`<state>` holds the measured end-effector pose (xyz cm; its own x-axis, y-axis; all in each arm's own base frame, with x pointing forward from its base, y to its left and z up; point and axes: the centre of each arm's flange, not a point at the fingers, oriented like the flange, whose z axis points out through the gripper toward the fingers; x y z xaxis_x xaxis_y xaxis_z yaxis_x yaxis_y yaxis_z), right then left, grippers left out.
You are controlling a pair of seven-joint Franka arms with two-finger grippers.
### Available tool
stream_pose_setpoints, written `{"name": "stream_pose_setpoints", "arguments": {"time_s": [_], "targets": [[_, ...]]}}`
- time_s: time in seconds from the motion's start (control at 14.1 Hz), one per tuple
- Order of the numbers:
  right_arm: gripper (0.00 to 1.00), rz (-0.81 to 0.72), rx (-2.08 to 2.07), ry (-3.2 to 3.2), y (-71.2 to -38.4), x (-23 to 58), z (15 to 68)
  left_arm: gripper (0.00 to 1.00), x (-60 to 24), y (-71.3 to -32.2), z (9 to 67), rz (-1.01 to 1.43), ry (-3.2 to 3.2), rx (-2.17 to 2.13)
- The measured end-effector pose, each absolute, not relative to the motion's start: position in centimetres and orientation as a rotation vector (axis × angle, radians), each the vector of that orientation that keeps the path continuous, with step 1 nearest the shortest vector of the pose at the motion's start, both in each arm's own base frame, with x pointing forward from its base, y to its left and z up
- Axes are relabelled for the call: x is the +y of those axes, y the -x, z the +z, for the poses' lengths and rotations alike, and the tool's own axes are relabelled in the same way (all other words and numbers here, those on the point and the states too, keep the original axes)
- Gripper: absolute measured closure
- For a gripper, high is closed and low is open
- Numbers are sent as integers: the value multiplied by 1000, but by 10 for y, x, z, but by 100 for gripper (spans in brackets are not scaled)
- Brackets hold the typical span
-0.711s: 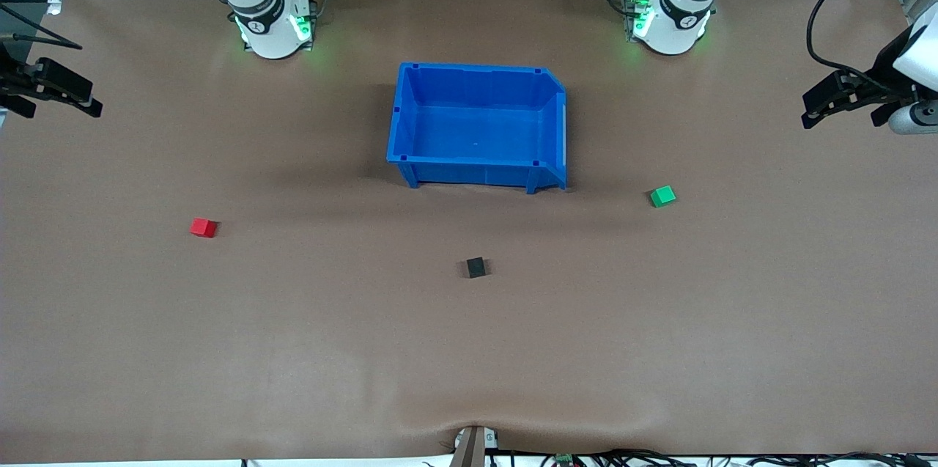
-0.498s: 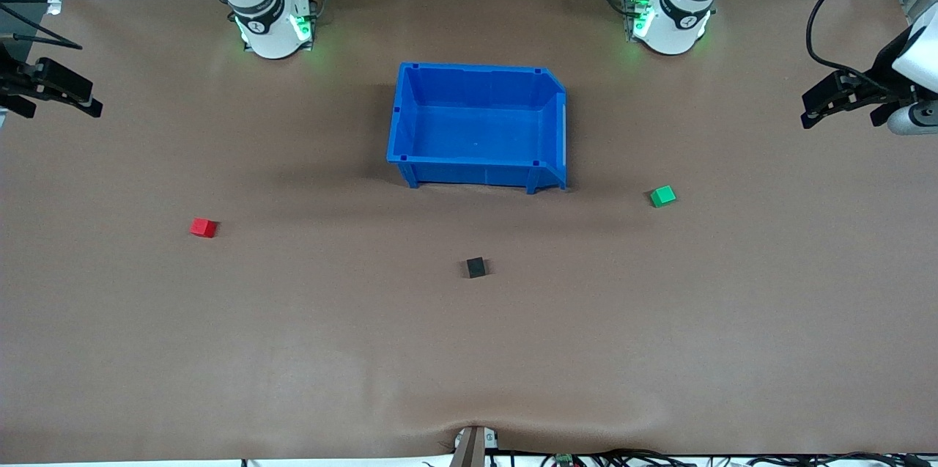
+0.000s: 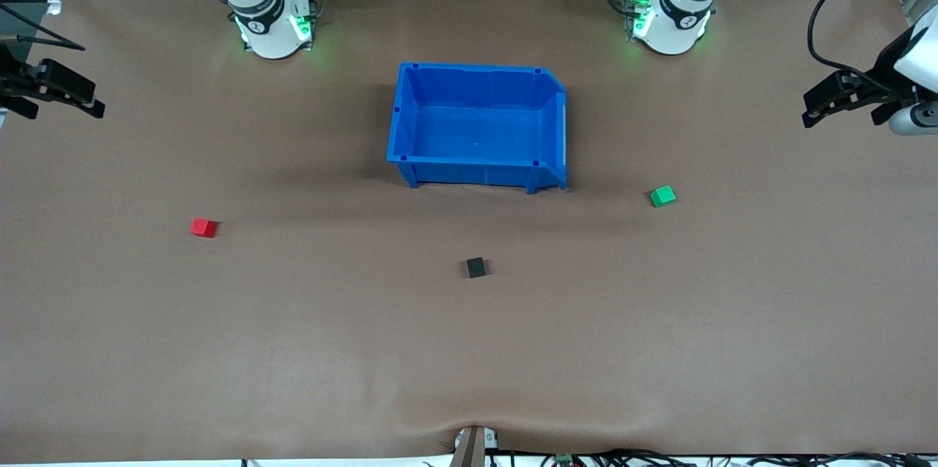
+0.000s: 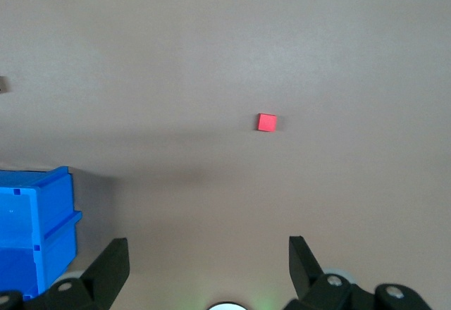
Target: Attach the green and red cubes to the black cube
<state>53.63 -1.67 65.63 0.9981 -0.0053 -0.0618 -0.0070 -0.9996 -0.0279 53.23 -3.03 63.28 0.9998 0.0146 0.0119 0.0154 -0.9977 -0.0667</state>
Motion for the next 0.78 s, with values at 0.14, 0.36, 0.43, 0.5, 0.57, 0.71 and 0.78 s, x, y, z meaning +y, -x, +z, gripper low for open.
{"name": "stream_pose_setpoints", "arguments": {"time_s": [0.14,0.36,0.43,0.5,0.57,0.71,0.78], "targets": [[0,119,13,3113,-543,-18,646,0,-30,-532,630,8,3074,-24],[0,63,23,3119,-558,-20,637,0,-29,-533,625,35,3074,-24],[0,34,32,3121,-565,-23,632,0,-29,-533,623,43,3074,-25],[0,36,44,3123,-573,-26,622,0,-28,-534,621,50,3075,-27],[0,44,57,3124,-583,-30,606,0,-27,-535,619,58,3075,-28],[0,37,75,3132,-611,-36,567,0,-26,-538,613,75,3077,-30],[0,53,77,3134,-621,-37,547,0,-26,-540,610,82,3077,-30]]}}
